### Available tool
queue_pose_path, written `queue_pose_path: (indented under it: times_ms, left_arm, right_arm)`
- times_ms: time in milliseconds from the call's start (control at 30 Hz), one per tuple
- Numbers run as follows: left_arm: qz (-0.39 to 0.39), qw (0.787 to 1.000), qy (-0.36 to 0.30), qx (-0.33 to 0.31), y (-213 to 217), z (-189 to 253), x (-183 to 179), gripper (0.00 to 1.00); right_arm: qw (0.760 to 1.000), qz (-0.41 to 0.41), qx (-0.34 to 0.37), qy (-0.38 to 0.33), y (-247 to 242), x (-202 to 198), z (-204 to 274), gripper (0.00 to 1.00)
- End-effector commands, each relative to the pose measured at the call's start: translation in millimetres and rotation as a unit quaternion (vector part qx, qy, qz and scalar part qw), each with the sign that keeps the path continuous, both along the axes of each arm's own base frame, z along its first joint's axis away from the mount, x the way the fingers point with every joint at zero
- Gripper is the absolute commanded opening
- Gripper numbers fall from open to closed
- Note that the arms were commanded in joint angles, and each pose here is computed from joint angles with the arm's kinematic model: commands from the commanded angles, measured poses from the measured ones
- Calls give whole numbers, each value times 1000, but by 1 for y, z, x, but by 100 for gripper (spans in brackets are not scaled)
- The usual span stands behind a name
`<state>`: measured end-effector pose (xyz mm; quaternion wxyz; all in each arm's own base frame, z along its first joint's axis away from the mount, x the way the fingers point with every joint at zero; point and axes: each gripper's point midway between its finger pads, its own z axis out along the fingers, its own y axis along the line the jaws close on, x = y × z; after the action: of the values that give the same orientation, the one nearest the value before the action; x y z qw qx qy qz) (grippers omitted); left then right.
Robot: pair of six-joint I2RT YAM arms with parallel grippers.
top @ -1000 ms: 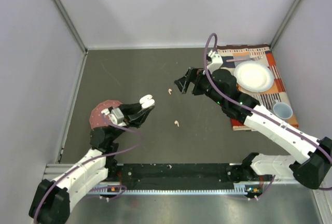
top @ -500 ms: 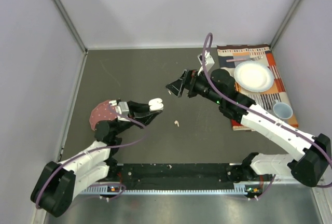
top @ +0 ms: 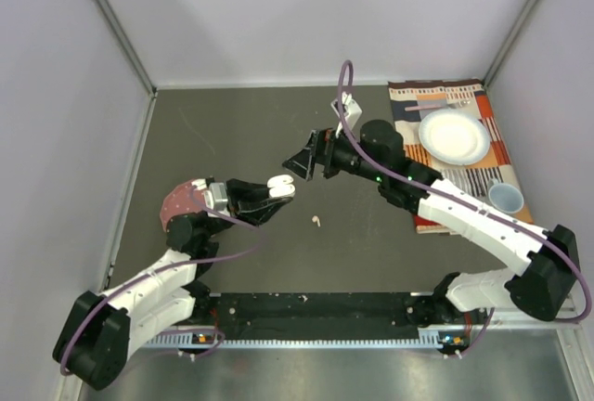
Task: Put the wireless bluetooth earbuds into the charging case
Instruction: Place the charging case with the earbuds at the center of the board, then pick up the charging case from the corner of the board.
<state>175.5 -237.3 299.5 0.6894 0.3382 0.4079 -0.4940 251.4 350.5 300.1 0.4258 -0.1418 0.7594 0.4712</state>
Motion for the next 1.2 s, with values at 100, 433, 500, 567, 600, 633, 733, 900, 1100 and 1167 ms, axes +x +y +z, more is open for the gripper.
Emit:
queue_pose_path:
  times_ms: [100,433,500,567,600,633,733,900,1100,1167]
  left_arm:
    - [-5,999,-43,-14,-2,26,-5,0]
    - [6,999,-32,-15,-4,26,4,0]
    - [8,999,-29,-15,-4,25,5,0]
    - [13,1000,-20,-19,-3,24,8,0]
    - [14,1000,-15,-20,-3,23,9,0]
    - [14,1000,-13,-19,-3,23,10,0]
    - [11,1000,-6,-20,-5,23,11,0]
    - [27,998,48,-10,-5,10,24,0]
    - [89,979,183,3,0,-26,57,0]
    - [101,972,211,2,1,-31,66,0]
  right_arm:
    - [999,9,6,-42,9,0,30,99]
    - [997,47,-7,-54,13,-9,32,99]
    - [997,54,-8,-55,14,-12,32,99]
    - [996,63,-8,-57,15,-15,33,99]
    - [996,65,-12,-58,14,-15,32,99]
    - [996,65,-16,-58,14,-16,31,99]
    - [997,35,-23,-63,6,-9,32,99]
    - [992,-102,-41,-63,-32,20,25,99]
    - [974,-218,-44,-52,-78,38,17,99]
    - [970,-235,-43,-46,-86,41,12,99]
